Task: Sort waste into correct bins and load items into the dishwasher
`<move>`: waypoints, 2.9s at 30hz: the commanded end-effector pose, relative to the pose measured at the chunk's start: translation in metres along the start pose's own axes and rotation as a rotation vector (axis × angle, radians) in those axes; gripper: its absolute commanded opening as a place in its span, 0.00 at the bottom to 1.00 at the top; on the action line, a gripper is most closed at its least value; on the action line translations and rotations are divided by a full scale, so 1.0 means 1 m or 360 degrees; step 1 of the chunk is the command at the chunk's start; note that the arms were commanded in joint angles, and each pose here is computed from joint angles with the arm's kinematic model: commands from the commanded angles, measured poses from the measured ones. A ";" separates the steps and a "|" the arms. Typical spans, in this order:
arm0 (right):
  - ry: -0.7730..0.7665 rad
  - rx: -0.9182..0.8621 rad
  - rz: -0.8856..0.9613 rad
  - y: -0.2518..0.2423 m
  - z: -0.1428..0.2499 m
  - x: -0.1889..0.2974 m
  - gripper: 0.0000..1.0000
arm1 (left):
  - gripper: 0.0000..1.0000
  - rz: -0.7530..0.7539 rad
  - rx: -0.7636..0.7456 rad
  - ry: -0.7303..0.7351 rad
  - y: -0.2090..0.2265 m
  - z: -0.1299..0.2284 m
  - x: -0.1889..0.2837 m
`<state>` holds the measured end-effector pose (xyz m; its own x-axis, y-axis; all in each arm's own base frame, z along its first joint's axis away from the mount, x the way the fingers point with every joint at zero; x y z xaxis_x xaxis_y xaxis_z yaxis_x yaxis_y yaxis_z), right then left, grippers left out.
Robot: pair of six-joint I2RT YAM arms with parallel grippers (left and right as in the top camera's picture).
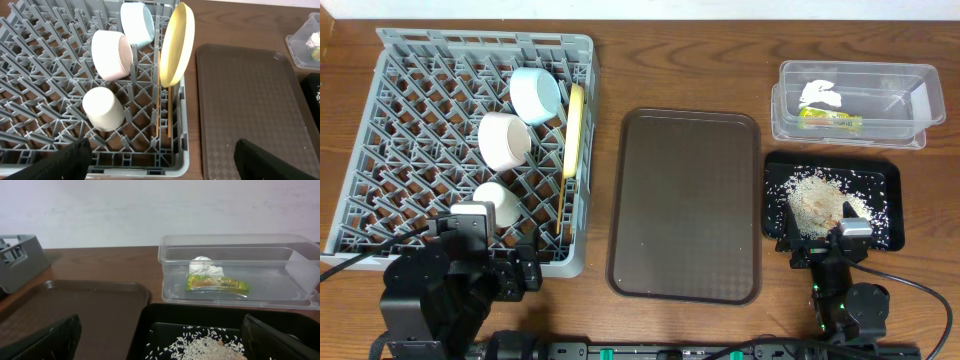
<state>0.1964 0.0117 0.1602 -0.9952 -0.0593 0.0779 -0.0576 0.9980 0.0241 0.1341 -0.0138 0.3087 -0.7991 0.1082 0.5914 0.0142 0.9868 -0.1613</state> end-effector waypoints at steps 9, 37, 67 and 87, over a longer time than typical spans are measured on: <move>0.0000 0.0022 0.0000 0.001 0.001 0.000 0.99 | 0.92 -0.0018 -0.0028 -0.0008 0.001 -0.001 0.000; 0.0000 0.0022 0.0001 0.001 0.001 0.000 0.99 | 0.92 0.0054 0.0033 -0.0705 0.024 0.063 -0.099; 0.0000 0.0022 0.0001 0.001 0.001 0.000 0.99 | 0.92 0.0042 -0.0057 -0.0774 0.033 0.092 -0.144; 0.0000 0.0022 0.0001 0.001 0.001 0.000 0.99 | 0.92 0.0042 -0.0057 -0.0774 0.033 0.092 -0.144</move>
<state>0.1964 0.0116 0.1602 -0.9952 -0.0589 0.0779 -0.0572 0.9981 0.0237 0.1953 -0.0068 0.1590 -0.9932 0.0637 0.0973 0.0493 0.9885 -0.1429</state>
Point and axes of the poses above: each gripper's point midway between its finger pads, its own x axis back along the fingers, its own y axis along the line the jaws close on, z = x × y, the point moved 5 cm from there along x, back along the fingers, and after that the axes turned 4 degrees about x, right-handed, at the moved point
